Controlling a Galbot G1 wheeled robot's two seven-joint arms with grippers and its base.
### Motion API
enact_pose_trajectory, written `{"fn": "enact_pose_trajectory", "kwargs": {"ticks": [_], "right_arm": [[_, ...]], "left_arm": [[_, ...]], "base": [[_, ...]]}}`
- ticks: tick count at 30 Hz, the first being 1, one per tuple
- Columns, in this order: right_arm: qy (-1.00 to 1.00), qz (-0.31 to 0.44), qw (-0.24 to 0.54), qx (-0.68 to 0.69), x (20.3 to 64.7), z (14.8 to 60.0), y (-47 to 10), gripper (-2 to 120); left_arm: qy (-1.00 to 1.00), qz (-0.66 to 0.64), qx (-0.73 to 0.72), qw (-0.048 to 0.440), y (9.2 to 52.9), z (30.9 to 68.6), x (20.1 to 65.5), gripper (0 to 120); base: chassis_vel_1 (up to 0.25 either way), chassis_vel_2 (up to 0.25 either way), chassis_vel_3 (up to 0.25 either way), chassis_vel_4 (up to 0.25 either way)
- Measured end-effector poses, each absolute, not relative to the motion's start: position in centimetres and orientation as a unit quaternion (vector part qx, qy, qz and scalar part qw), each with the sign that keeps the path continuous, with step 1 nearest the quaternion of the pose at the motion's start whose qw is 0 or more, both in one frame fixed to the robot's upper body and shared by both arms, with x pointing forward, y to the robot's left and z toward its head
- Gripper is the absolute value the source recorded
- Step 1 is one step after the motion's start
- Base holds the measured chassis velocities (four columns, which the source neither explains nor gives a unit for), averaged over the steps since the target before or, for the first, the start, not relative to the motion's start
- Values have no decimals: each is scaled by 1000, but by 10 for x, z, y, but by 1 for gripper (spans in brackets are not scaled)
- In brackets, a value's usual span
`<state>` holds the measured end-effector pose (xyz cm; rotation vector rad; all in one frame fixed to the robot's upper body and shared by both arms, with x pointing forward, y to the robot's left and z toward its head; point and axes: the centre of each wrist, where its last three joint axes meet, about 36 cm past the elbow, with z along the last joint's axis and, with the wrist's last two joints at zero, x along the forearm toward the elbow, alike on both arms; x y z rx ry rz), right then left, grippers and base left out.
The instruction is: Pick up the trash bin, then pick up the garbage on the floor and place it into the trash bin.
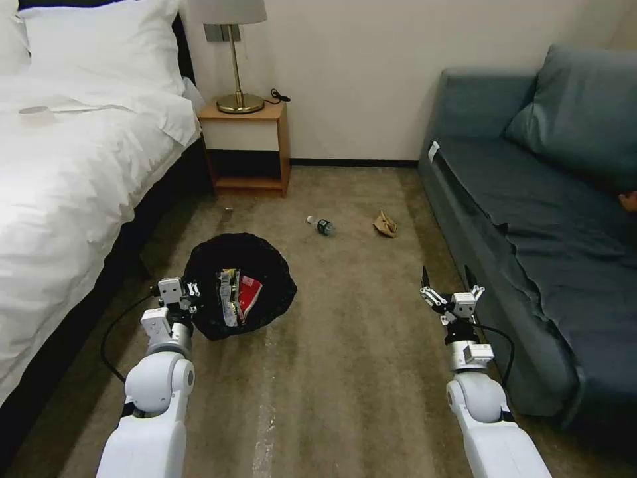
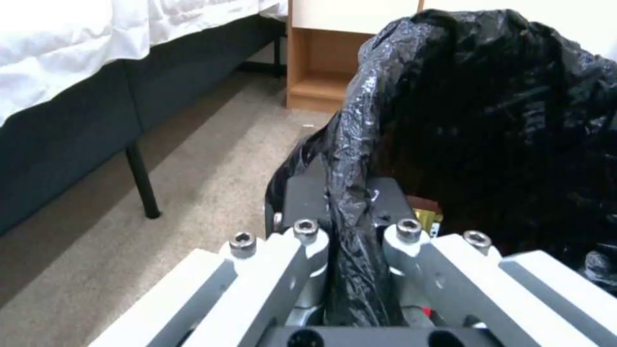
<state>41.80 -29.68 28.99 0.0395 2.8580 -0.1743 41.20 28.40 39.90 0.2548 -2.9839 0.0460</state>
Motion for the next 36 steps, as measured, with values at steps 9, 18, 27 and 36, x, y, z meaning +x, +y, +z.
{"fn": "enact_pose_trajectory", "kwargs": {"ticks": [9,18,27,36], "right_arm": [[988,-61,140,13,418,287,-300,99],[988,-64,140,11,417,284,-304,100],[988,-64,141,6,417,283,-306,100],[988,-65,141,5,416,283,-307,100]], "left_arm": [[-994,15,85,74,284,398,412,5],[-993,15,86,75,284,396,412,5],[-993,16,86,74,283,397,413,5],[-994,15,86,72,283,399,410,5]], "base": [[-4,5,6,-3],[-77,63,80,-68],[-33,30,32,-27],[-47,52,59,-52]]}}
